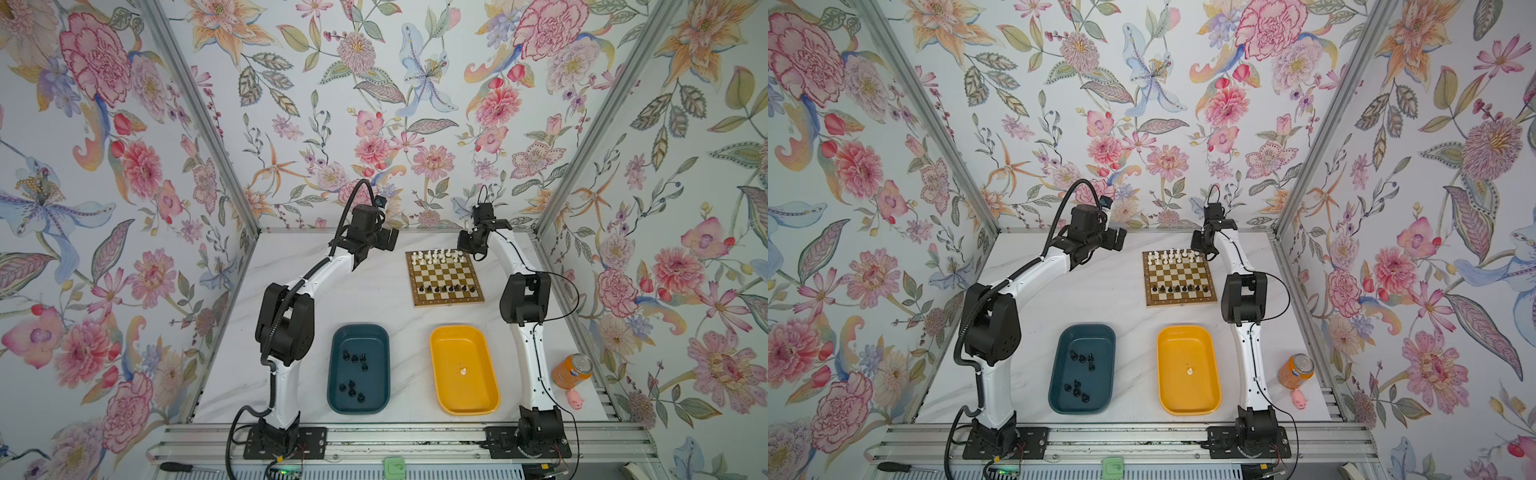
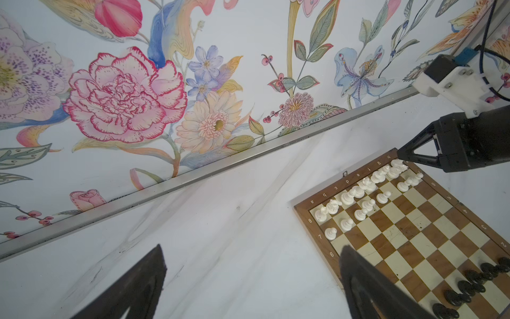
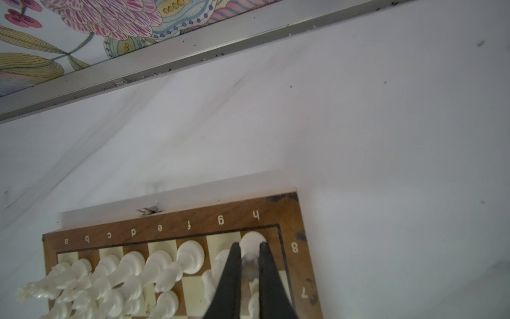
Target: Set up the chess pieces on the board
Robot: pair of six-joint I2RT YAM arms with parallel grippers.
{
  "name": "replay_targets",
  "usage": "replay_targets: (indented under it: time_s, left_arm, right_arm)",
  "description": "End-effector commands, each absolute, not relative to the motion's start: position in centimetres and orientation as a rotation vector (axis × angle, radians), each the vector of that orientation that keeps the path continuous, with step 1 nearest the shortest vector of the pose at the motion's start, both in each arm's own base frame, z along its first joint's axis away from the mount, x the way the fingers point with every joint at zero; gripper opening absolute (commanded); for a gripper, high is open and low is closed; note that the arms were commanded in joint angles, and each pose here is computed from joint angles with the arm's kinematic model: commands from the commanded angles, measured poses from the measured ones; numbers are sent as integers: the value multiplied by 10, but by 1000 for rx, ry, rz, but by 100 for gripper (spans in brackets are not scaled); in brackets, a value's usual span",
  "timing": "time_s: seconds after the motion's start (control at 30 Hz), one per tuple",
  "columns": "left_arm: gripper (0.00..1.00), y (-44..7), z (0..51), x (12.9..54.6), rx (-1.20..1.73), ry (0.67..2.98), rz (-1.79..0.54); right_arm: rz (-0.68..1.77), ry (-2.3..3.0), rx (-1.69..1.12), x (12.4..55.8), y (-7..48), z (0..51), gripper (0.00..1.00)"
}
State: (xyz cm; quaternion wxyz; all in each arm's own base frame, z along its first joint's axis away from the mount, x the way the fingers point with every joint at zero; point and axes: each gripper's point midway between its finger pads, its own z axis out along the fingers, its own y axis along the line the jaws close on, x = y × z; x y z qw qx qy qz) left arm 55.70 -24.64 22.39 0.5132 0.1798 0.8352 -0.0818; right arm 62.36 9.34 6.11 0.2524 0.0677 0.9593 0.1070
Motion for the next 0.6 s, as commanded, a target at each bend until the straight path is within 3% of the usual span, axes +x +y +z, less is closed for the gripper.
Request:
replay_targets:
  time_s: [0.0,0.57]
  left_arm:
    - [99,-242,223,561,433,2005,-194]
    - [99,-240,223,559,428,2000,-196]
  right_arm:
    - [228,2627,175,619,87,61,9]
    - [205,2638,169,614,85,62,9]
